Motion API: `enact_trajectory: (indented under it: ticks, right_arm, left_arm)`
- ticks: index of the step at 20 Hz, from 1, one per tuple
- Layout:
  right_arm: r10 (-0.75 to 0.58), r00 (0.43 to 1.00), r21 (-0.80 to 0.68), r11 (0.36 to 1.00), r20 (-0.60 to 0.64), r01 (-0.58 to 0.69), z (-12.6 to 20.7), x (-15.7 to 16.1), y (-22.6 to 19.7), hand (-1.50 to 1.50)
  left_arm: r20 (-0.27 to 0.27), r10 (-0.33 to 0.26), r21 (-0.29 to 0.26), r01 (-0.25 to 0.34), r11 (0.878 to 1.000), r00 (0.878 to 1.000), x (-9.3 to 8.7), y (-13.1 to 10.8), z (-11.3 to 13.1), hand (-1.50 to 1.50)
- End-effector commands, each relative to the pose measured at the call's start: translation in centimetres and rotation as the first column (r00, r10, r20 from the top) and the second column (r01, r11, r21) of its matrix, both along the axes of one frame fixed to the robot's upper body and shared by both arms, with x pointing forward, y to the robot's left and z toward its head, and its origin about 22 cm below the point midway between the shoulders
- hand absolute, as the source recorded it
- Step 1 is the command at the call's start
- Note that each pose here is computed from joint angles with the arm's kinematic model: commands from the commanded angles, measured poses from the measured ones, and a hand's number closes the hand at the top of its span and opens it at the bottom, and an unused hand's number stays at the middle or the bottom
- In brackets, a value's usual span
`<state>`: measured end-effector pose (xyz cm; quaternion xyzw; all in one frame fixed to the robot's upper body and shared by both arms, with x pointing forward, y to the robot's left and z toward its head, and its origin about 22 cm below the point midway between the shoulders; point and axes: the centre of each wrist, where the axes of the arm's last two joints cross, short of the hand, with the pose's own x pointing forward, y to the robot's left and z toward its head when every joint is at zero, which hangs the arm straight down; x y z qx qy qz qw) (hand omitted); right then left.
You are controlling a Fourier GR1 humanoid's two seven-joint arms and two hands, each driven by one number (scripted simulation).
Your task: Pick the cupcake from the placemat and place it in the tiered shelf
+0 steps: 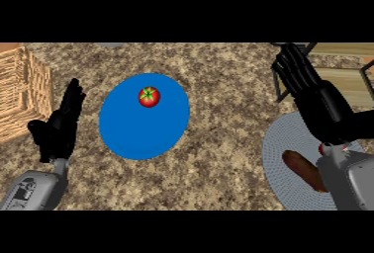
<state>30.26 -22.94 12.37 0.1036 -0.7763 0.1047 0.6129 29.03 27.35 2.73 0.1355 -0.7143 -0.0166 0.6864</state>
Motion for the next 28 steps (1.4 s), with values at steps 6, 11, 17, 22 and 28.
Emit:
enact_trajectory:
  ticks: [6,11,17,22,28]
  right_arm:
    - [-0.422,0.888,-0.236,0.858,0.183,0.457,3.1,-3.7,-19.1,1.5]
    - [-0.656,0.749,-0.415,0.709,-0.092,0.57,-3.5,-8.7,-27.8,-1.5]
    - [-0.453,0.889,-0.419,0.82,-0.062,0.389,-3.5,-13.0,-33.0,-1.5]
    - [-0.324,0.935,-0.496,0.841,-0.144,0.215,0.5,-11.8,-33.2,-1.5]
    - [-0.257,0.944,-0.621,0.78,-0.208,0.076,4.5,-9.5,-30.2,-1.5]
  left_arm:
    - [-0.377,0.076,-0.126,-0.132,0.983,0.923,-4.3,3.1,-5.7,0.0]
    - [-0.441,-0.055,-0.223,-0.05,0.973,0.896,-4.8,2.2,-6.2,0.0]
    - [-0.443,-0.053,-0.207,-0.045,0.977,0.895,-3.6,2.8,-5.1,0.0]
    - [-0.449,-0.081,-0.212,-0.019,0.977,0.89,-4.6,1.6,-6.5,0.0]
    - [-0.453,-0.06,-0.221,-0.047,0.974,0.889,-4.6,1.4,-5.9,0.0]
